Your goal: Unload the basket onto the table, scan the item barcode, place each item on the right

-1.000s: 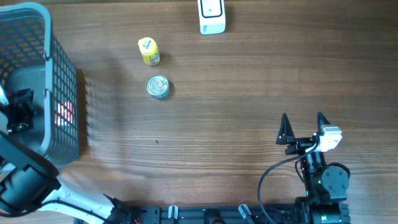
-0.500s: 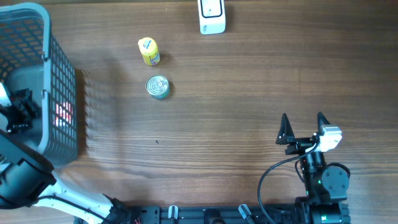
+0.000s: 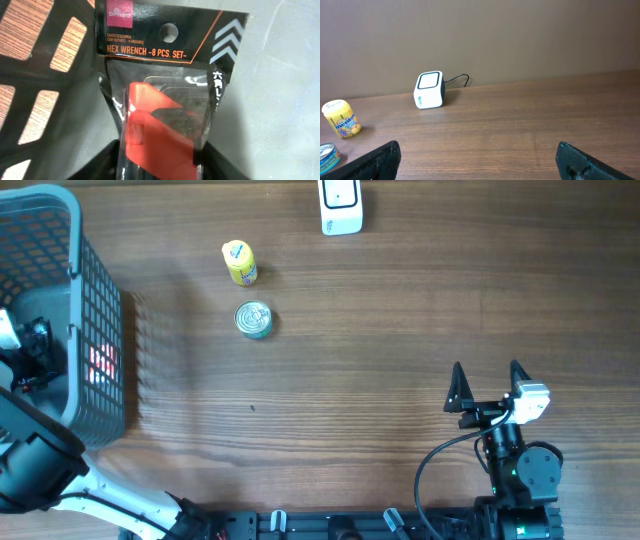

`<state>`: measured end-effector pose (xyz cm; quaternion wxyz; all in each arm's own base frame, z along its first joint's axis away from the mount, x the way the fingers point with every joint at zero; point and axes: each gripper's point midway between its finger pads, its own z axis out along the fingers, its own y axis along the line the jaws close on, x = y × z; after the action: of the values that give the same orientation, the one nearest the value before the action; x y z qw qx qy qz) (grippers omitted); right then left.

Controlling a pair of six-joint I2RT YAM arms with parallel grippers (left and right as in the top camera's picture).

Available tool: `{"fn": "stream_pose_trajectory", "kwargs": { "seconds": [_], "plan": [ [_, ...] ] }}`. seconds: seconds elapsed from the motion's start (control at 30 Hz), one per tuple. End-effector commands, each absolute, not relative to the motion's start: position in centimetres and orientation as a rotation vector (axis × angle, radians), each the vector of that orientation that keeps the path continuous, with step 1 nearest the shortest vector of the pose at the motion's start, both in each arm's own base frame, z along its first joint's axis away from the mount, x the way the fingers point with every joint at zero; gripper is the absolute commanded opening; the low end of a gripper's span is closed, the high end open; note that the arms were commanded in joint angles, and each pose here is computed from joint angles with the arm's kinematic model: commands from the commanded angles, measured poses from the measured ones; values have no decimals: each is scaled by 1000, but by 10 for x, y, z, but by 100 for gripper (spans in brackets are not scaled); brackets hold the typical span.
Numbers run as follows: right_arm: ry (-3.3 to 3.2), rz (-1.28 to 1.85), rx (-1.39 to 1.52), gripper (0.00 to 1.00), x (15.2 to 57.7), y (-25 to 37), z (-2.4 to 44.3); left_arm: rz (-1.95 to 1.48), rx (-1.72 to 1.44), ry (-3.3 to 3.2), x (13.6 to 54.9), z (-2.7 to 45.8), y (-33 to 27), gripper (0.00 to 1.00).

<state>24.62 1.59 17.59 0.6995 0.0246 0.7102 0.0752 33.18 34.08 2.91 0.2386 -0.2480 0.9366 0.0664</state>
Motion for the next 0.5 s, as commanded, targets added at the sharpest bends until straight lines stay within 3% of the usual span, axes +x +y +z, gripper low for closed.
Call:
{"fn": "stream_pose_trajectory", "kwargs": {
  "seconds": [0.0, 0.07, 0.3, 0.47],
  "plan": [
    [1584, 177, 39, 100, 246, 19, 174, 95, -733, 2573, 331, 13, 333, 38],
    [1584, 177, 39, 100, 246, 19, 174, 88, -757, 2565, 332, 13, 332, 31],
    [1584, 177, 39, 100, 246, 19, 174, 90, -755, 2556, 336, 15, 331, 30],
    [1584, 176, 39, 100, 246, 19, 174, 95, -703, 2549, 350, 18, 323, 11]
  ]
}}
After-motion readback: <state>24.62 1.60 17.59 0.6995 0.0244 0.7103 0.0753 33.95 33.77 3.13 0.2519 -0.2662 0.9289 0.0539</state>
